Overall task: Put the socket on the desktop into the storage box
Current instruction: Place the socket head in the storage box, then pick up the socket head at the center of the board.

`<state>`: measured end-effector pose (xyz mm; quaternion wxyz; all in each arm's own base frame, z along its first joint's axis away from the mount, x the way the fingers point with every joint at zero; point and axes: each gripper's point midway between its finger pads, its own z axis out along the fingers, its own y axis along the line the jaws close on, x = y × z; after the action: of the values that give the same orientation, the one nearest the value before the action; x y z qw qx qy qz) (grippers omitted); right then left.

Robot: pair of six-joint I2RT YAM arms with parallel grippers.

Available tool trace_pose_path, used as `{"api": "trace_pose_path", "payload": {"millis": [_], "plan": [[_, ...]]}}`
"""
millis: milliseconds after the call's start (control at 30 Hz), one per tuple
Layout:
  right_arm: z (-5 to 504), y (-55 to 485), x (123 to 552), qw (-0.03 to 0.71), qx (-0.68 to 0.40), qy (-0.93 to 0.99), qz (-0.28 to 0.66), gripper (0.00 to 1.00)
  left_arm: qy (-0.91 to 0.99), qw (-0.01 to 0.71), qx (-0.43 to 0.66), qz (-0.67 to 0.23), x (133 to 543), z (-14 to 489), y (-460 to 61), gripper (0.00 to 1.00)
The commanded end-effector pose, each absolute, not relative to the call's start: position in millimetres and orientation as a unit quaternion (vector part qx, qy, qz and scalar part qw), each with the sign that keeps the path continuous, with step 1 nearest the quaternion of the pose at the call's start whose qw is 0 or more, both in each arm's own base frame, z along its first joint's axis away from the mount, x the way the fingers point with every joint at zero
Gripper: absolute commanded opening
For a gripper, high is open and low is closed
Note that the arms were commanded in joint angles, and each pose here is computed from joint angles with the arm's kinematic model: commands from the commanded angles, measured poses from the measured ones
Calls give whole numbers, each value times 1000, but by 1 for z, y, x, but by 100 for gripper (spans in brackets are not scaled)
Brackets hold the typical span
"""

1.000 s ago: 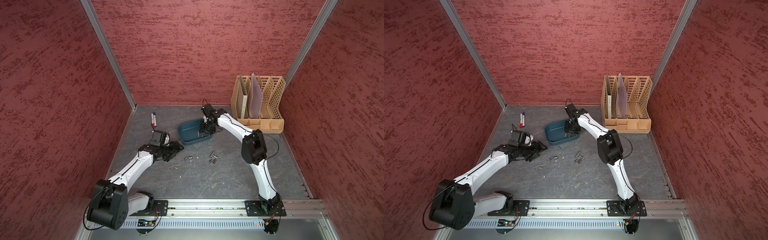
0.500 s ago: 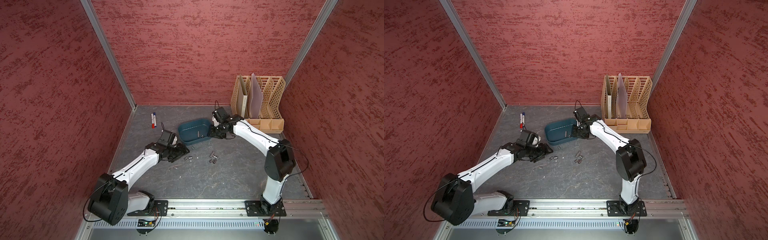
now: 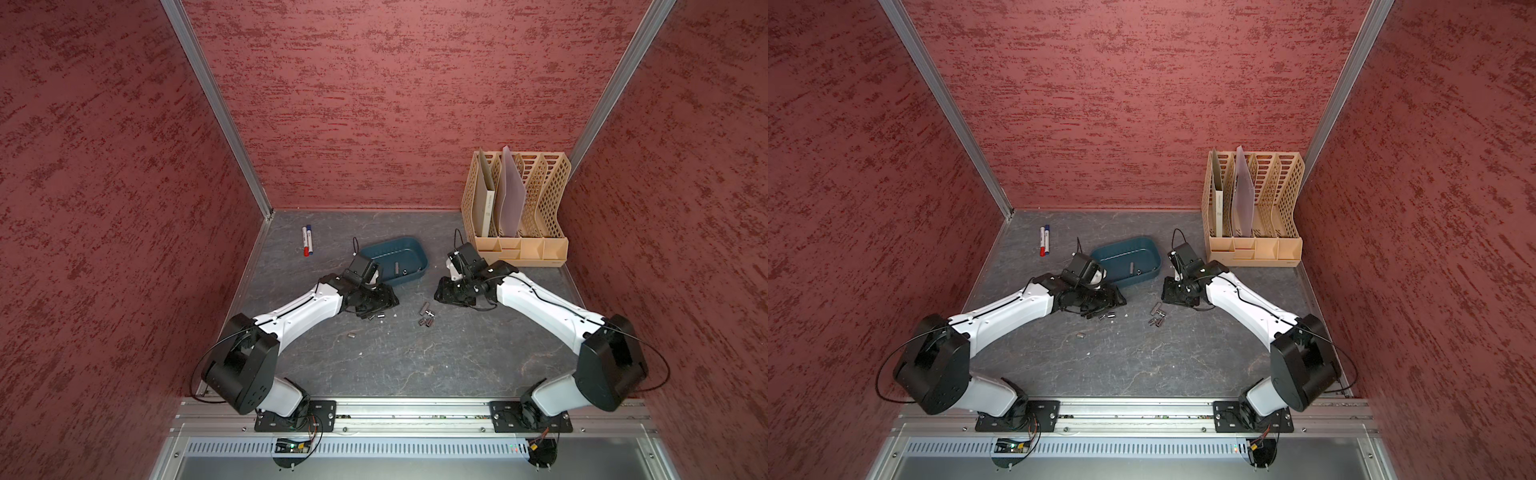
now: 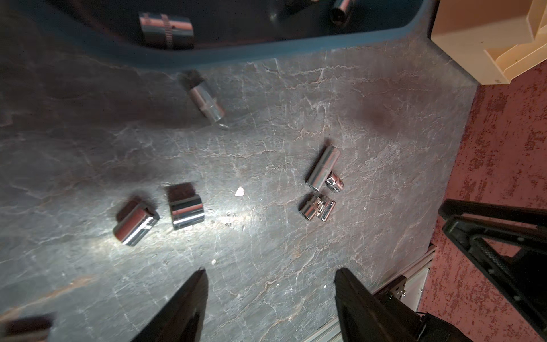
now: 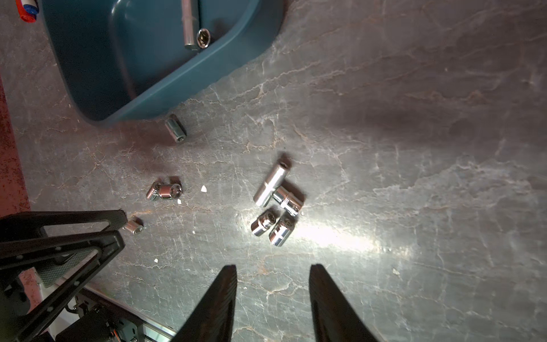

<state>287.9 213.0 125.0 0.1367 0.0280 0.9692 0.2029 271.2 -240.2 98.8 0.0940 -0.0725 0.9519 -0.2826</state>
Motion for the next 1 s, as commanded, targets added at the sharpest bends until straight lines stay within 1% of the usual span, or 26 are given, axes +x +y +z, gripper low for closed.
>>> {"api": "trace_pose_path", "payload": {"millis": [0, 167, 633, 900, 967], "plan": [[129, 211, 290, 156, 37, 965, 206, 45, 952, 107, -54, -280, 278, 102, -252, 70], [134, 207, 278, 162, 48, 960, 223, 45, 957, 97, -25, -271, 279, 98, -270, 68], [115, 169, 230, 161, 106, 957, 215, 45, 968, 72, 70, -232, 286, 75, -331, 63], [118, 155, 216, 174, 121, 954, 212, 45, 974, 66, 105, -190, 289, 58, -343, 60], [117, 152, 214, 176, 124, 953, 212, 45, 975, 69, 108, -184, 291, 55, -344, 57]]}}
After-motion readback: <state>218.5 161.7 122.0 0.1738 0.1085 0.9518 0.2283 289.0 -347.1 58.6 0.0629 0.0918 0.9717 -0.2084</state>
